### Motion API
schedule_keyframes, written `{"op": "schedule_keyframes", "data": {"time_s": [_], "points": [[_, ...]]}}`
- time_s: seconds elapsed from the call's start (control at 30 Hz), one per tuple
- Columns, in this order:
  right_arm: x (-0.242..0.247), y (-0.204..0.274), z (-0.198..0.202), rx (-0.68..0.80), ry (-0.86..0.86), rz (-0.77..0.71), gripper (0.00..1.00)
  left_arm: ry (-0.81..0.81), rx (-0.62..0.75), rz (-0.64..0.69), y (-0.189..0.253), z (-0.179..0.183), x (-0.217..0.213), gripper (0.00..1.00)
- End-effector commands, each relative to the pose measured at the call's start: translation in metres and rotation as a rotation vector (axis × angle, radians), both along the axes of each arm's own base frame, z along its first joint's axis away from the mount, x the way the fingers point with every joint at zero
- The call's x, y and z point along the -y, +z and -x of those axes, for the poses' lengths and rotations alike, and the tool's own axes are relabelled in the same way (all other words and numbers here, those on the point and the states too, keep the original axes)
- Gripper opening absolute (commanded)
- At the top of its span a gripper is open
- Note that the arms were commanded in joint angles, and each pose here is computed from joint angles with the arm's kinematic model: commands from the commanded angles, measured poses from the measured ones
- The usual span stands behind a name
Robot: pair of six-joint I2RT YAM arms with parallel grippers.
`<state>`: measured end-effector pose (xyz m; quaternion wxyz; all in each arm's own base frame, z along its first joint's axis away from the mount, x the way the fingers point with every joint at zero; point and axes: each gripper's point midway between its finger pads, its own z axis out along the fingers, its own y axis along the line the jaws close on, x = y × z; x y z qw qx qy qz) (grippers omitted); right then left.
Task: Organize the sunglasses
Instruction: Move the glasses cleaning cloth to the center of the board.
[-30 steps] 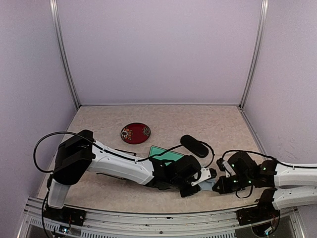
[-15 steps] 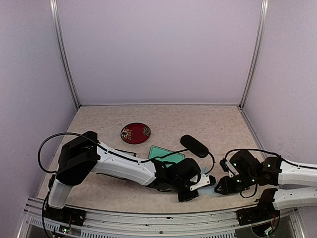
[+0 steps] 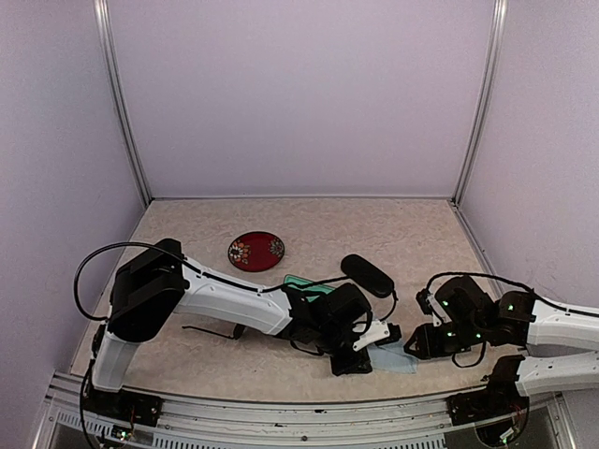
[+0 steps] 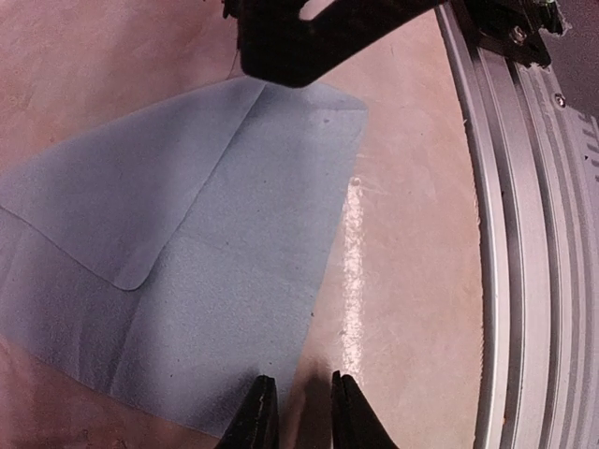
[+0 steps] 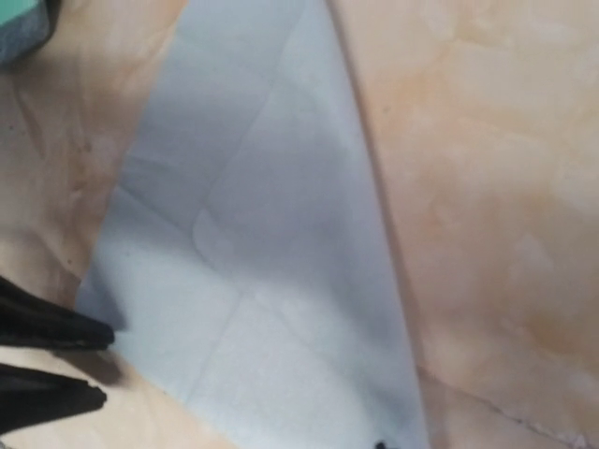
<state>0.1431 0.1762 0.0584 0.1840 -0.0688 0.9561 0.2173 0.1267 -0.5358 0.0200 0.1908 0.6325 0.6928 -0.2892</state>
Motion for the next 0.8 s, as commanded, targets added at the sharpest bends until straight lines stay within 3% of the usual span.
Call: {"op": "schedule_keyframes", "data": {"time_s": [0.0,0.5,0.77], "points": [[-0.009,0.009,-0.006,0.038,0.015,-0.031,0.33,0.034,-0.117,-0.107,-0.024,0.009,-0.023,0.20],[-0.022,0.007,-0.007,0.072,0.078,-0.072,0.33,0.045,-0.181,-0.165,-0.041,0.073,-0.052,0.19],[-0.030,0.006,-0.001,0.090,0.136,-0.107,0.34,0.158,-0.109,-0.099,-0.023,0.054,-0.052,0.27]]}}
